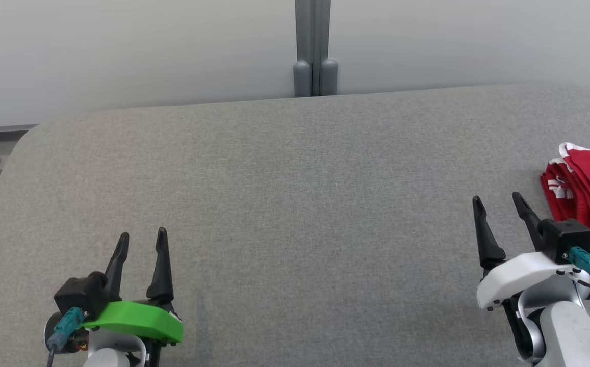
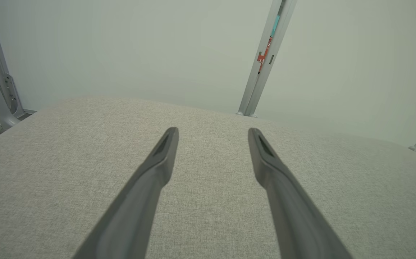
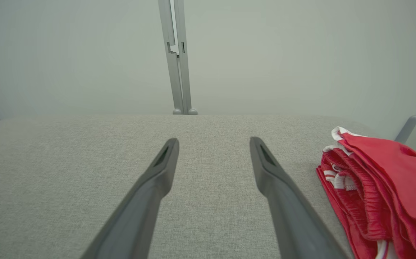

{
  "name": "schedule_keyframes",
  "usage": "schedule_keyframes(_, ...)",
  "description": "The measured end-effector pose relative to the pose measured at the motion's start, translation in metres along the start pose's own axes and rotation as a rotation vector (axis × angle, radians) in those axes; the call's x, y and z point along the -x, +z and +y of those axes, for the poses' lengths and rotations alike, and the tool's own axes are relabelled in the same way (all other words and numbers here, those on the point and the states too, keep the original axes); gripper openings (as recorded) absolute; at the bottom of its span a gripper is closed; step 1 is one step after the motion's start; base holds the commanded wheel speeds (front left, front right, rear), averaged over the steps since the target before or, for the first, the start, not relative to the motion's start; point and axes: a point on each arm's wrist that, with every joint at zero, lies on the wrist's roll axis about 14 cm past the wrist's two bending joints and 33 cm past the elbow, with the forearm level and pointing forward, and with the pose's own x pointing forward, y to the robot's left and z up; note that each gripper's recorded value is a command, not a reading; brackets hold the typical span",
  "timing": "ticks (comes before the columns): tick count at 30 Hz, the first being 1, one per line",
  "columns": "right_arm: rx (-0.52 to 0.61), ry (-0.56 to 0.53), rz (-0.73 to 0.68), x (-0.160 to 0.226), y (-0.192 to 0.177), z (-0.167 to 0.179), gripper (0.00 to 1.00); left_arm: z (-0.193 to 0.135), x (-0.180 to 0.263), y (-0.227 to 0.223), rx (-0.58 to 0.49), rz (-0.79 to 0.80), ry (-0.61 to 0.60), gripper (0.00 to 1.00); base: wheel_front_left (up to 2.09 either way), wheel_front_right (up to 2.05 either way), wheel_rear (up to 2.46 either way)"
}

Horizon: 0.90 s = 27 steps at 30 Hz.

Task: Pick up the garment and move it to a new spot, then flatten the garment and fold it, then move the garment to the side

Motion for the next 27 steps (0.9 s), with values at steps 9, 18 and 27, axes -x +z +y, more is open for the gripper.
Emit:
schedule_keyframes(9,-0.02,0.001,0.012,0.001,-0.003,0.005,1.0,0.004,0.006,0.001,0.0,0.0,0.016,1.0,0.0,0.0,0.0)
schedule_keyframes(18,-0.03,0.0,0.026,0.001,-0.009,0.007,1.0,0.007,0.007,-0.004,0.002,0.016,0.02,1.0,0.0,0.0,0.0)
schedule_keyframes(27,-0.035,0.003,0.031,0.0,-0.012,0.01,1.0,0.006,0.006,-0.008,0.0,0.029,0.014,1.0,0.0,0.0,0.0)
